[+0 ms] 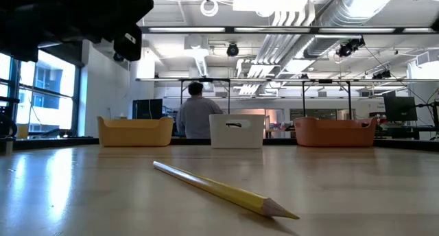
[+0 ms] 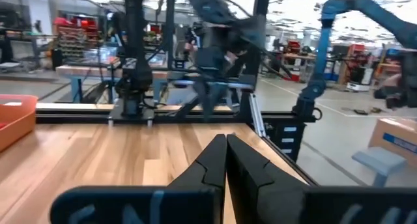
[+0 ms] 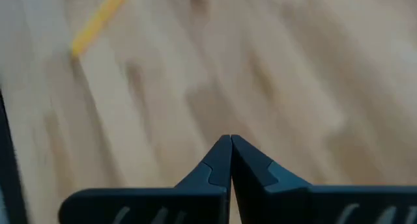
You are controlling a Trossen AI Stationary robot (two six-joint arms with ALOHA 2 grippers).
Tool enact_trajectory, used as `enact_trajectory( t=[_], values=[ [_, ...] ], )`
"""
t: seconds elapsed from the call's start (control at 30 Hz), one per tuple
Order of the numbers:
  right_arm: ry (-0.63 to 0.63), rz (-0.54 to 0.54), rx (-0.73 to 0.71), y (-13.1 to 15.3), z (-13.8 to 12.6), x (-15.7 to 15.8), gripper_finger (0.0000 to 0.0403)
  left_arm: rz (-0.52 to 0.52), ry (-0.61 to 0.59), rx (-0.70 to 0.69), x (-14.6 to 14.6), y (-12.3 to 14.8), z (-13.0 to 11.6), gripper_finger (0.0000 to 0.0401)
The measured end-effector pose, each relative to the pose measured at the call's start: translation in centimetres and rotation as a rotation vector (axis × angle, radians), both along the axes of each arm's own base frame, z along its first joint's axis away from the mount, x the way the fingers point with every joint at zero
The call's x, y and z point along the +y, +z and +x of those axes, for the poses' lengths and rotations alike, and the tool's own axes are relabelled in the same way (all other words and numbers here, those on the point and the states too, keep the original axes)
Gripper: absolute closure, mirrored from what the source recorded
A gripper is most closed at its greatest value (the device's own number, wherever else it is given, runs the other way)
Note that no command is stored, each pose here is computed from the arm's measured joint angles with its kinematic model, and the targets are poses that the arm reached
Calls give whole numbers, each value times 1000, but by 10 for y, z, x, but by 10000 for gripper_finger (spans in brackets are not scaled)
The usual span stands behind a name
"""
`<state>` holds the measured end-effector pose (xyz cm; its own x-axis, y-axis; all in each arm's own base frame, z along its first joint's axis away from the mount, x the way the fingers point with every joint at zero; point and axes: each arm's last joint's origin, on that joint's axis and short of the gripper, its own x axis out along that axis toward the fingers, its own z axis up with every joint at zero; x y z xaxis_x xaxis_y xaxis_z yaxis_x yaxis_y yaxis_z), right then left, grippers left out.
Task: Sort crayons/erasers/pens/pencils in bins
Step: Put the gray crayon into the yellow bin
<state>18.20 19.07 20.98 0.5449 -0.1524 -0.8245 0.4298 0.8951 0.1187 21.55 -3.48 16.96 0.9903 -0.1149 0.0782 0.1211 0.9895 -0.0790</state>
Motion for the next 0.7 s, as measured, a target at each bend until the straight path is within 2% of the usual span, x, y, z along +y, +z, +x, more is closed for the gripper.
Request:
enact_trajectory(
  t=[0.2,0.3,0.43,0.57,0.7],
  values=[
    [-133,119,305,-13,-11,41,402,-15,11,1,-1,0,0,401],
    [-210,192,386,-24,-19,54,402,-26,10,3,-1,0,0,401],
    [-279,246,459,-32,-29,65,402,-27,10,6,-1,0,0,401],
    [-318,273,462,-33,-35,70,401,-43,9,10,-1,-1,0,401],
    [-328,282,459,-33,-39,72,370,-52,6,17,-1,-1,0,401]
  ],
)
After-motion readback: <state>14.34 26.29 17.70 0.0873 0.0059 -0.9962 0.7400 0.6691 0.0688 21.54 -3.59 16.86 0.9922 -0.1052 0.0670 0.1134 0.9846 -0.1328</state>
